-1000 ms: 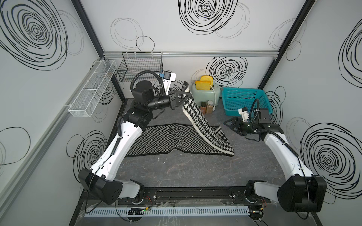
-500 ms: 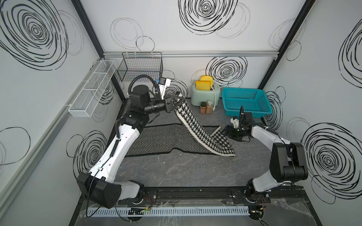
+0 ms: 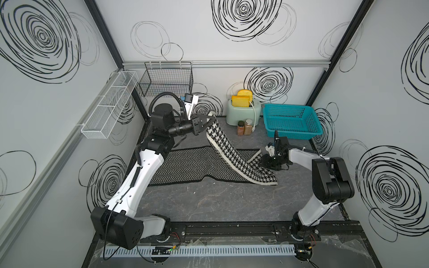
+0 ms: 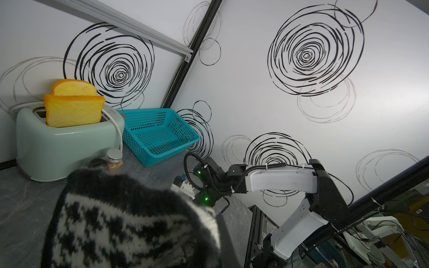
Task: Roll up the scarf and place it into the basket
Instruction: Flatten out the scarf at the center of the board.
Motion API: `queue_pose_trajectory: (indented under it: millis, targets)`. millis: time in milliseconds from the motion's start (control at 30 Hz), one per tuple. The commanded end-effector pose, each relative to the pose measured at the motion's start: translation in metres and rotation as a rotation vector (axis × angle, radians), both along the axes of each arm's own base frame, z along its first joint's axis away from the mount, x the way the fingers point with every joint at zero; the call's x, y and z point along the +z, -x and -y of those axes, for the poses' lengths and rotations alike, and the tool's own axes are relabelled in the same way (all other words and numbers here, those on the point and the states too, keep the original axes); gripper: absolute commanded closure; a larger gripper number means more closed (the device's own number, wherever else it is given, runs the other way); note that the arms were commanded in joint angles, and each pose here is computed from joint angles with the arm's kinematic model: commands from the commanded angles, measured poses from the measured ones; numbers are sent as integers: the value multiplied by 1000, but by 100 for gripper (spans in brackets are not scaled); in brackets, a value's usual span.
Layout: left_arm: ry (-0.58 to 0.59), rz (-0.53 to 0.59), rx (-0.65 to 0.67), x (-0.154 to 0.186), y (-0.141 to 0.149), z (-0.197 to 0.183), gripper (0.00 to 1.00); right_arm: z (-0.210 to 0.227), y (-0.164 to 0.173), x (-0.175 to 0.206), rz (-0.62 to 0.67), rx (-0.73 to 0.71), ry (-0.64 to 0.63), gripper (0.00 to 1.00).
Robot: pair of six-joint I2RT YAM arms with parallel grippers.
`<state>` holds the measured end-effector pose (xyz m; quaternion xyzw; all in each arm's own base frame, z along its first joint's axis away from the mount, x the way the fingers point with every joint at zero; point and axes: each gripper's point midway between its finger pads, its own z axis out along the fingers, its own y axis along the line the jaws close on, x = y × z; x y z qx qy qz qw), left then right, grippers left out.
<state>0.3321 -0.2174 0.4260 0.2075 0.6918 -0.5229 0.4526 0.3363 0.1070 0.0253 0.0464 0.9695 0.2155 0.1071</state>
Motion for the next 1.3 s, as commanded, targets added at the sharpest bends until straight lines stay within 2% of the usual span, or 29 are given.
queue_pose_trajectory:
  millis: [0,100,233,333,500,733,967,1133,1267]
  targets:
    - [25,87,-22,20,11,-2,100,7,4,-9,-13,3,51,66]
    - [24,88,-19,20,10,-2,100,13,2,-7,12,8,83,70]
    - [28,85,-17,20,7,-1,100,33,-2,-9,12,-34,114,89]
    - [30,80,-23,17,5,2,100,61,-16,16,100,-101,186,100]
    - [38,77,-47,6,8,11,100,96,-31,66,209,-189,288,100]
    - [-29,62,-51,-20,-7,22,100,118,-45,66,219,-255,281,100]
    - [-163,65,-7,-50,-32,13,100,118,-72,63,214,-263,244,75]
    - [-138,98,56,-37,-46,-23,100,116,-85,66,206,-282,213,50]
    - [-85,148,53,-17,-53,-34,100,101,-85,68,205,-270,178,47]
